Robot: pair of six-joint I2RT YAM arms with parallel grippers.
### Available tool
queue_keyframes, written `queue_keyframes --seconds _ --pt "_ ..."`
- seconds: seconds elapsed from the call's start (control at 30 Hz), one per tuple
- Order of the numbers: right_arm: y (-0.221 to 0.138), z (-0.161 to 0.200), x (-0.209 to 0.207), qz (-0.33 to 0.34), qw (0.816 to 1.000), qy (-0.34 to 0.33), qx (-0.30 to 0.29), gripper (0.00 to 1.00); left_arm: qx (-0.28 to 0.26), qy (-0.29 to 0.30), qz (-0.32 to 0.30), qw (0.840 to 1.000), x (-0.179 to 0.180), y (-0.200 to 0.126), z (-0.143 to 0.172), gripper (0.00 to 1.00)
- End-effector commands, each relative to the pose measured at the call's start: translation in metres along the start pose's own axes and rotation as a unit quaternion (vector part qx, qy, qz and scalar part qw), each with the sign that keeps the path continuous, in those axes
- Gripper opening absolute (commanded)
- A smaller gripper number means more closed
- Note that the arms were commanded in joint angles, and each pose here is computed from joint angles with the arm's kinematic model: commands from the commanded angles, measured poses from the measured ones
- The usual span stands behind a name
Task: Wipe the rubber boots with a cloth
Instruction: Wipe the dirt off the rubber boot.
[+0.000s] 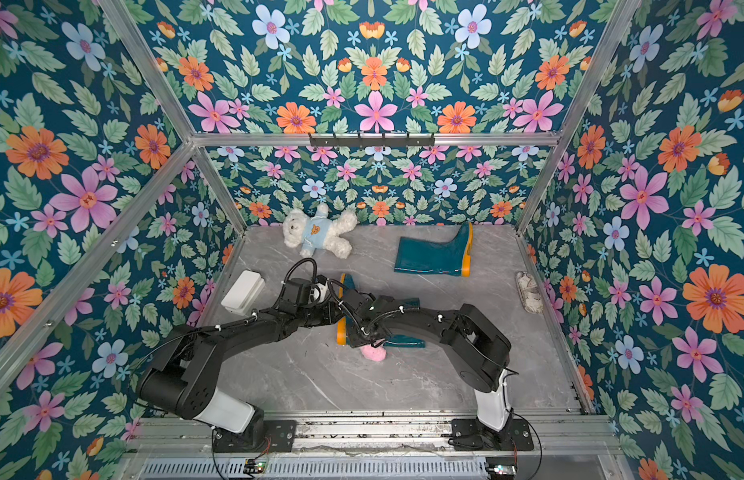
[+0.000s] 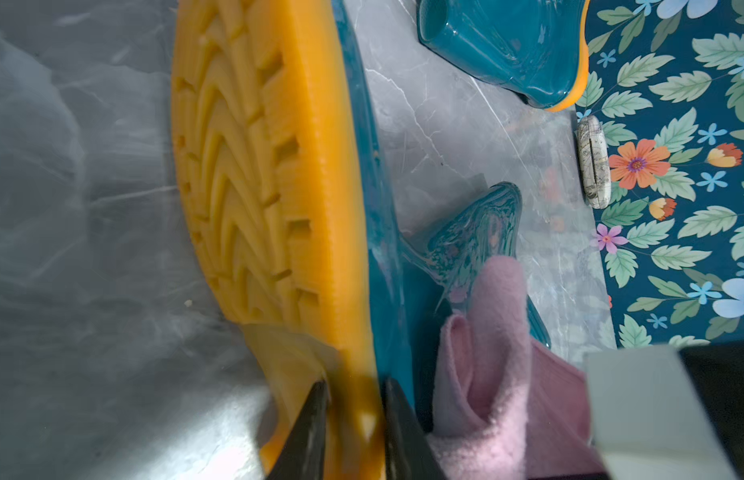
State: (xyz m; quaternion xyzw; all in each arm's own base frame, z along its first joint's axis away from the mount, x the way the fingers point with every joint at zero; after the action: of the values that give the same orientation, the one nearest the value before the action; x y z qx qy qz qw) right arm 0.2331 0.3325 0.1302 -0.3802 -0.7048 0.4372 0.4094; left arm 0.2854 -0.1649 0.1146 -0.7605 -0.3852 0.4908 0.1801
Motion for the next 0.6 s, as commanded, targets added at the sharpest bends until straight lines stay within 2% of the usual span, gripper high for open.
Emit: queue_keyframes --seconds 0.0,0.33,0.57 --pt "-0.003 -0.003 0.012 -0.039 0.999 0.004 -0.003 0.0 0.028 -0.011 -0.065 0.997 0.02 0.002 0.014 0.24" --pt "-0.005 -0.036 0.031 -0.054 0.998 -0.013 -0.035 0.0 0.031 -0.009 -0.062 0.998 0.02 0.004 0.015 0.25" --pt "-0.006 -0.059 0.016 -0.054 0.997 0.001 -0.056 0.0 0.035 -0.007 -0.058 0.998 0.02 0.004 0.017 0.25"
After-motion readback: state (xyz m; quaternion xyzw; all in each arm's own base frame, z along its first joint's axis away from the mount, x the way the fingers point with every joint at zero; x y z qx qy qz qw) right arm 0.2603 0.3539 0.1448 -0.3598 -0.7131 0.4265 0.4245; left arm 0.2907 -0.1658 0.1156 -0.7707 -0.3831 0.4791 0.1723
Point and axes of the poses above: each gripper's point midway between its finger pads, its own y axis out along the fingers, its own x axis along the line the jaws close on, z = x × y, the point moved 8 cm from there along -y, back along the fingers, and after that the axes turned 2 degrees about -y, right-handed, at the moved point
